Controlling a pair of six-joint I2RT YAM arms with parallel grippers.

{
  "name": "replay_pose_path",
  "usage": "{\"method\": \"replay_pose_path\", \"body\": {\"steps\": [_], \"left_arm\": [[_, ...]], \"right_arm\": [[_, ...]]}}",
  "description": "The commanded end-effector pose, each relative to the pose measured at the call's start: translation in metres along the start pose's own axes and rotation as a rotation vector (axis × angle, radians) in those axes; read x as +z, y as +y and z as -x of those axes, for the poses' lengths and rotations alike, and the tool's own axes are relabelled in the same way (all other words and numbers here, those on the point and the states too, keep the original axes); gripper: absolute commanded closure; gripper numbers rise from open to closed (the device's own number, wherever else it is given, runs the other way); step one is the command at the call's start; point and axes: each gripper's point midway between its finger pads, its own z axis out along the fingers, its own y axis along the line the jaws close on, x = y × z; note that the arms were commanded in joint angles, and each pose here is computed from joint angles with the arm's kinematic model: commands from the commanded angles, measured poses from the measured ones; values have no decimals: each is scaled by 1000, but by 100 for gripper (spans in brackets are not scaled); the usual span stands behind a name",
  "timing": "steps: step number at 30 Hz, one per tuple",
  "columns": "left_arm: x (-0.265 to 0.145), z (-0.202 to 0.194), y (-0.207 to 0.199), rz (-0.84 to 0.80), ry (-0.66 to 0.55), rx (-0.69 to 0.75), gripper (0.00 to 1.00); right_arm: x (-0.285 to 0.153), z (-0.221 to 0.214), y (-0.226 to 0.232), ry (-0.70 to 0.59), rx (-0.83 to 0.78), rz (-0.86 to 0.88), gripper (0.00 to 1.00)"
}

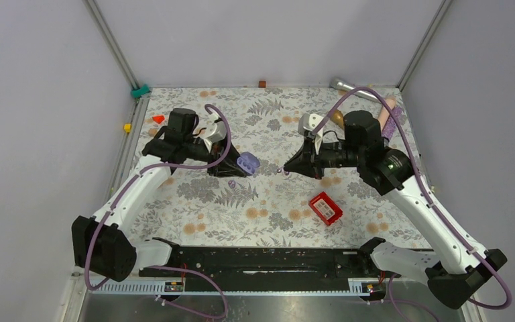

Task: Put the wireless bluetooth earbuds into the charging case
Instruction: Insert the right earbud into the right side groove of the charging case.

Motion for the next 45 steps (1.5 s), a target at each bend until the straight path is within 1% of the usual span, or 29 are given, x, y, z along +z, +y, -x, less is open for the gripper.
{"method": "replay_pose_path", "body": {"steps": [1, 6, 13, 24, 34, 45], "left_arm": [[5, 11, -9, -76, -35, 75, 100], [10, 8, -8, -78, -20, 64, 100], [13, 14, 3, -25, 15, 69, 100], [14, 12, 7, -16, 17, 52, 100], [15, 9, 8, -16, 20, 37, 100], [14, 10, 8, -12, 21, 41, 100]], "right_arm": [[13, 15, 1, -83, 40, 59, 88], [30, 12, -14, -107, 148, 31, 88], [42, 10, -21, -141, 227, 33, 89], [48, 5, -18, -155, 243, 69, 89], [56, -2, -8, -139, 254, 132, 90], [69, -12, -10, -129, 250, 147, 90]]}}
